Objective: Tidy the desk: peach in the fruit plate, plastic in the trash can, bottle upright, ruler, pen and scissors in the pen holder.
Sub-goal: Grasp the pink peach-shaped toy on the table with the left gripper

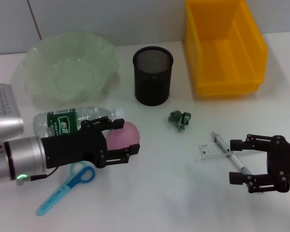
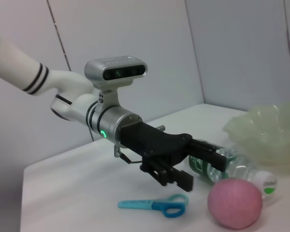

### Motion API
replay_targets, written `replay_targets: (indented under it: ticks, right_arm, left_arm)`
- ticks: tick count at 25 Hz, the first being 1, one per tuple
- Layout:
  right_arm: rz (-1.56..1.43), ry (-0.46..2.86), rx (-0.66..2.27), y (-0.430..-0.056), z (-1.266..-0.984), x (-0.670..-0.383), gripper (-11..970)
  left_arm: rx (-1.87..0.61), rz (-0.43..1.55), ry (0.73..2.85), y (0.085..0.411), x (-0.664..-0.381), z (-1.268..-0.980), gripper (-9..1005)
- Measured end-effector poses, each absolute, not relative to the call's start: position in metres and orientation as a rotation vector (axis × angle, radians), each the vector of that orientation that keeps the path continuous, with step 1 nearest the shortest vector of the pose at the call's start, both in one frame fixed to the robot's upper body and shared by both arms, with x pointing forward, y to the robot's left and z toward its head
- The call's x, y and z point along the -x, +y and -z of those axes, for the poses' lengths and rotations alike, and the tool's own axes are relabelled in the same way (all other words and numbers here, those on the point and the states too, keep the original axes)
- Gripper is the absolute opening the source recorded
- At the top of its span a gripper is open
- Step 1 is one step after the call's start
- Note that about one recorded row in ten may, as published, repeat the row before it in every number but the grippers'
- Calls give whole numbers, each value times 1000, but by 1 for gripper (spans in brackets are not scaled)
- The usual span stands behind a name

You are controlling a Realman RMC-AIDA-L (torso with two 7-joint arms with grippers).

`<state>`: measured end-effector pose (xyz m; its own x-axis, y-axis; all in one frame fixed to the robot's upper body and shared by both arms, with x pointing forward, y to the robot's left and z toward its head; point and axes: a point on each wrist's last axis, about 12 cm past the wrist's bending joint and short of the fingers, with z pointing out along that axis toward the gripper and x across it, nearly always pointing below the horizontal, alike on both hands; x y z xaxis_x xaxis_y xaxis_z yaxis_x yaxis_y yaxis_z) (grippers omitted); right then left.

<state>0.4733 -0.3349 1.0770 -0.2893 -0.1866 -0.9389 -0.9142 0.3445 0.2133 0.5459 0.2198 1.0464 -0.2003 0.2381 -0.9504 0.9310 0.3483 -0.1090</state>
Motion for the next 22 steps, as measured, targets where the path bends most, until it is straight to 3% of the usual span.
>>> replay_targets:
  ticks: [9,22]
  right_arm:
    - [-1028,1716,980,-333,-1076,-472,834]
    - [-1044,1716,969,-331,-1073,-469,834]
  left_arm:
    - [-1132,699,1730,200,-556,-1024,811]
    - [-1158,649,1721,194,-557,-1020,810]
